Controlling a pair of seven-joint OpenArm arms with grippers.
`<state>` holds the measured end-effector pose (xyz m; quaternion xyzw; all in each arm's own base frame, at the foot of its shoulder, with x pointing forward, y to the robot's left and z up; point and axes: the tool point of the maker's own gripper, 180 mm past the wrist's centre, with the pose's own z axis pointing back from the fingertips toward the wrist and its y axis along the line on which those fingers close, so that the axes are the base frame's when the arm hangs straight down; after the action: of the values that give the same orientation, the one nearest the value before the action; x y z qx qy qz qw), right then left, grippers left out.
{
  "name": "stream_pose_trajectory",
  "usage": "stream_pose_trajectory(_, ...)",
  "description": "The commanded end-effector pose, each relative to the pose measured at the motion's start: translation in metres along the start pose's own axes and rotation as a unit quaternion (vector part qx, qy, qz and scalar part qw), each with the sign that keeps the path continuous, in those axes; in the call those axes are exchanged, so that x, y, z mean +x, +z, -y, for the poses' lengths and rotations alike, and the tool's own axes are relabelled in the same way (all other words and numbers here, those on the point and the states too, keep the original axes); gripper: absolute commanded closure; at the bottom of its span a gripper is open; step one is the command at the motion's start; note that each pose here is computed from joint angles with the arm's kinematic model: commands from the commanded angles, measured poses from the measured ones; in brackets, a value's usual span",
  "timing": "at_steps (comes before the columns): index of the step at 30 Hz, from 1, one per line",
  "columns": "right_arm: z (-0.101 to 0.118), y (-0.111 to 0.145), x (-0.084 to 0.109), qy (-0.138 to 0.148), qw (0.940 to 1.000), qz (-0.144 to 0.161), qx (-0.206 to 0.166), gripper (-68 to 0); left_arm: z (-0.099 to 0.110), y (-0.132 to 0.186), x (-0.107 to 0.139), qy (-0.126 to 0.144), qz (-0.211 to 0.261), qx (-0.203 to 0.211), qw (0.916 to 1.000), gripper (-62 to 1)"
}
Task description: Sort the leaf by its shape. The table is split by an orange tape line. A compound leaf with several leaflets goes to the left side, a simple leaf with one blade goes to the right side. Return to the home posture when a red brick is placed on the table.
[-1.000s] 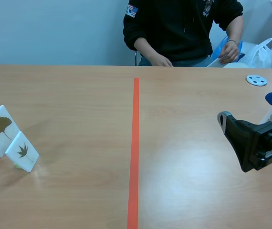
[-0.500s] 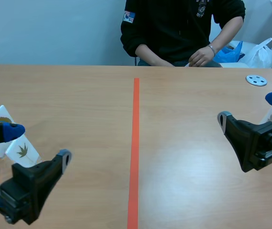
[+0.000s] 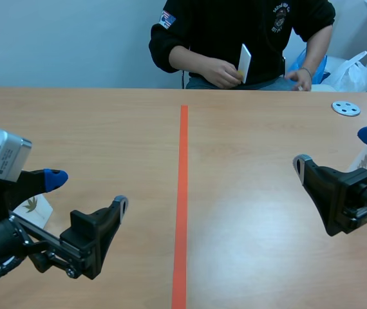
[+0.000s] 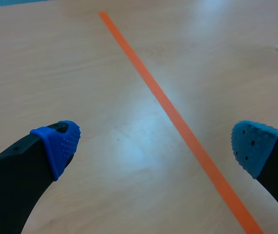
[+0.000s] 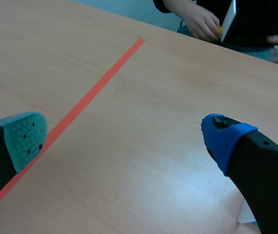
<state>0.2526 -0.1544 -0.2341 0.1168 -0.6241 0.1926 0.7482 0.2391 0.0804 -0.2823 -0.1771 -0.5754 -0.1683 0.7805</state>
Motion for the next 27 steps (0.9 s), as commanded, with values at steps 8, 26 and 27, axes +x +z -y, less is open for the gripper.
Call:
stream_pose_trajectory(8,0.008,0.001,-0.008,-0.009,0.9999,-0.001,-0.011,-67.9,0.008,-0.002,0.012,0.002,0.02,-0.011,0.9997,-62.3)
stream_pose_trajectory(26,0.012,0.002,-0.007,-0.011,0.9997,0.01,-0.018,-67.9,0.008,-0.002,0.013,0.002,0.022,-0.011,0.9997,-62.3)
stream_pose_trajectory(27,0.011,0.002,-0.007,-0.011,0.9997,0.01,-0.017,-67.9,0.008,-0.002,0.013,0.002,0.022,-0.011,0.9997,-62.3)
